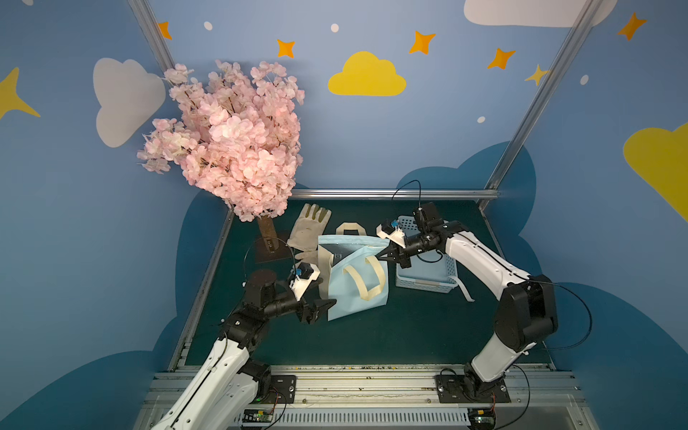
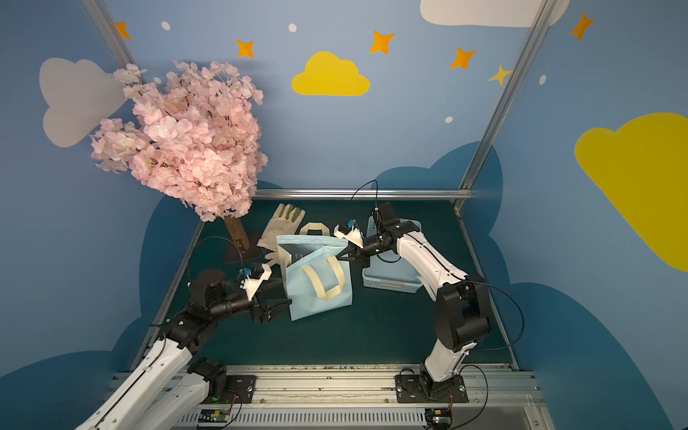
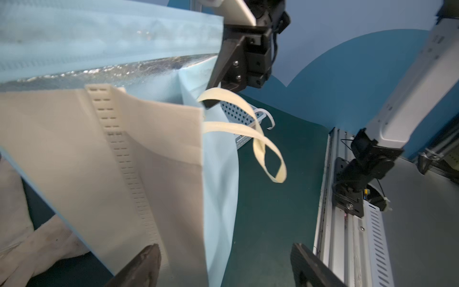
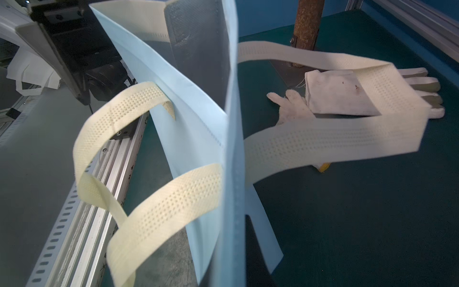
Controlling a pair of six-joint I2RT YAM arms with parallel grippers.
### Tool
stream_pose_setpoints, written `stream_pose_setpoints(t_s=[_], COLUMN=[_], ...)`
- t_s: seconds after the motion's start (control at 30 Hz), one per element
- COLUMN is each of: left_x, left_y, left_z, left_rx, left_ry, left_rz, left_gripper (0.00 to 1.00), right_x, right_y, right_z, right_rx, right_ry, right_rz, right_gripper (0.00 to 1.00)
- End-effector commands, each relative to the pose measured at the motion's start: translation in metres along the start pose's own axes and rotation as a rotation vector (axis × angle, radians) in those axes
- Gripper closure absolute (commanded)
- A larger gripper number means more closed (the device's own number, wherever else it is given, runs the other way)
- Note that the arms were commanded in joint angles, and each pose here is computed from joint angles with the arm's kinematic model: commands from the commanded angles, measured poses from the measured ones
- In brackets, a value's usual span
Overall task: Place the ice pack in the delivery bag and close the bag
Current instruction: Close the delivery bag at the center of the board.
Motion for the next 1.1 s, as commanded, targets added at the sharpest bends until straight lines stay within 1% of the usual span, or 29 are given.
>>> stream_pose_setpoints(t_s=[0.0, 0.1, 0.17, 0.23, 0.33, 0.43, 0.53, 0.7, 0.8, 0.93, 1.07], left_x=[-0.009, -0.009, -0.011, -0.014, -0.017, -0.023, -0.026, -0.027, -0.03, -0.029, -0.03], left_y=[0.028, 0.048, 0.055, 0.064, 0.068, 0.071, 0.077, 0.1, 0.106, 0.105, 0.112], left_z=[0.008, 0.008, 0.006, 0.003, 0.002, 0.005, 0.011, 0.017, 0.019, 0.026, 0.033], left_rx=[-0.151, -0.258, -0.276, -0.261, -0.182, -0.09, -0.004, 0.045, 0.128, 0.269, 0.35], left_ry=[-0.021, 0.031, 0.023, 0.007, -0.008, -0.059, -0.077, -0.106, -0.133, -0.145, -0.17], left_rz=[0.021, 0.037, 0.06, 0.044, 0.021, 0.025, 0.027, 0.025, 0.021, 0.026, 0.004], left_gripper=[0.13, 0.14, 0.1, 0.09, 0.06, 0.05, 0.06, 0.06, 0.07, 0.11, 0.2], right_x=[-0.009, -0.009, -0.008, -0.007, -0.006, -0.005, -0.006, -0.007, -0.008, -0.008, -0.009], right_y=[0.008, 0.008, 0.008, 0.009, 0.009, 0.01, 0.009, 0.007, 0.006, 0.004, 0.003], right_z=[-0.008, -0.008, -0.009, -0.009, -0.009, -0.009, -0.008, -0.007, -0.007, -0.006, -0.005], right_rx=[0.017, 0.017, 0.022, 0.024, 0.029, 0.03, 0.029, 0.031, 0.033, 0.039, 0.041], right_ry=[-0.019, -0.018, -0.013, -0.008, 0.003, 0.006, 0.006, 0.01, 0.01, 0.014, 0.017], right_rz=[-0.048, -0.053, -0.06, -0.068, -0.079, -0.085, -0.087, -0.094, -0.094, -0.093, -0.091], right_gripper=[1.0, 1.0, 1.0, 1.0, 1.0, 1.0, 1.0, 1.0, 1.0, 1.0, 1.0])
Point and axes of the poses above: each gripper's point midway between its finger pads, its own z axis out along the fingers, its own y axis along the line the jaws close on, x = y × z, the point moved 4 cm from there along -z, back along the fingers, and after that the axes turned 12 degrees about z, right-handed, at the moved point
